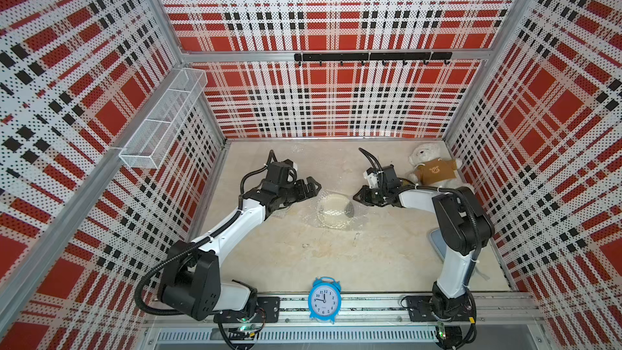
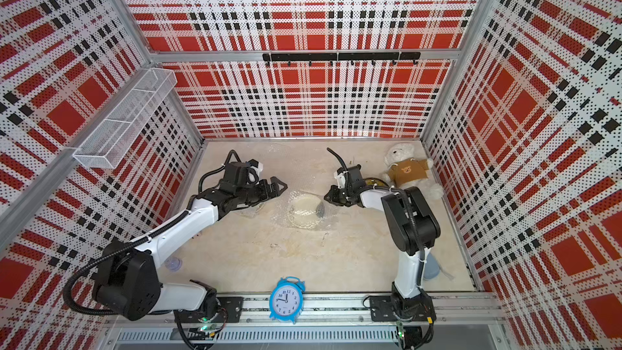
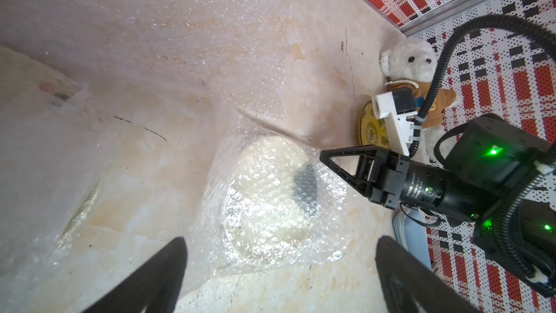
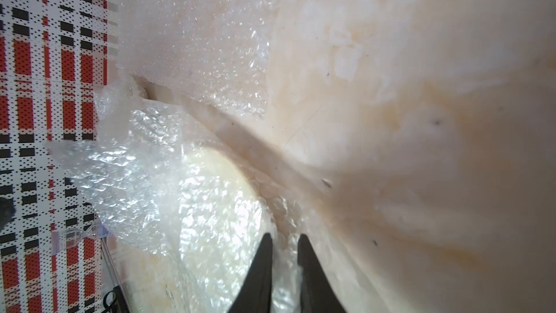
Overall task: Unpack dinner plates from bubble wrap
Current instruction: Unwrap the bubble wrap at the center of the board.
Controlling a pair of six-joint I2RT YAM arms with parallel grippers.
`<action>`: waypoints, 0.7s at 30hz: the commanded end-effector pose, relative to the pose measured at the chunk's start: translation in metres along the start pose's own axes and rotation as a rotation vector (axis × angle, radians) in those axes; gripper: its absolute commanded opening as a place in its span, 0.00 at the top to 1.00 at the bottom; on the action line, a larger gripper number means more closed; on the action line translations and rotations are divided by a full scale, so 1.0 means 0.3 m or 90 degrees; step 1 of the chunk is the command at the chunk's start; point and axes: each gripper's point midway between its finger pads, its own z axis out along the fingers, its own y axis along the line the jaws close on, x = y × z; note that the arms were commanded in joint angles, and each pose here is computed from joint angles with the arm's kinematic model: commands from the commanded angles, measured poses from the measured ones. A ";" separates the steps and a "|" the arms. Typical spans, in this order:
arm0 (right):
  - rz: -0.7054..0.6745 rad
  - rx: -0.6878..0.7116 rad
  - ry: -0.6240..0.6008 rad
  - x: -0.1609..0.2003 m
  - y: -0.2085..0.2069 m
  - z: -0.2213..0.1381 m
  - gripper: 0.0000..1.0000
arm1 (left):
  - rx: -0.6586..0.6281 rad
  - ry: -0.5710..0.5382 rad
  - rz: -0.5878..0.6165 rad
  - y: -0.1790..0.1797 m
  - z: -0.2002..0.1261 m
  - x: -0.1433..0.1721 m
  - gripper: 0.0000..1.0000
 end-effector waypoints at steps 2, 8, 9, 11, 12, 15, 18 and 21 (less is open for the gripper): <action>-0.007 -0.032 -0.075 -0.075 0.053 -0.066 0.88 | 0.006 -0.003 -0.004 0.005 0.011 -0.012 0.01; 0.027 -0.021 -0.106 -0.082 0.010 -0.090 0.92 | 0.009 -0.002 -0.003 0.000 0.017 -0.019 0.01; 0.035 -0.023 -0.112 -0.086 0.001 -0.094 0.92 | 0.009 -0.001 -0.003 0.000 0.019 -0.018 0.01; 0.050 -0.023 -0.127 -0.096 -0.019 -0.105 0.92 | 0.011 0.001 -0.001 -0.003 0.024 -0.019 0.01; 0.055 -0.024 -0.133 -0.102 -0.025 -0.110 0.92 | 0.011 0.002 -0.002 -0.004 0.025 -0.020 0.01; 0.064 -0.010 -0.151 -0.118 -0.053 -0.128 0.93 | 0.012 0.006 0.000 -0.005 0.034 -0.019 0.01; 0.073 0.005 -0.171 -0.138 -0.082 -0.155 0.93 | 0.015 0.012 0.002 -0.010 0.043 -0.018 0.01; 0.082 0.010 -0.185 -0.150 -0.106 -0.181 0.93 | 0.018 0.015 0.005 -0.016 0.050 -0.020 0.01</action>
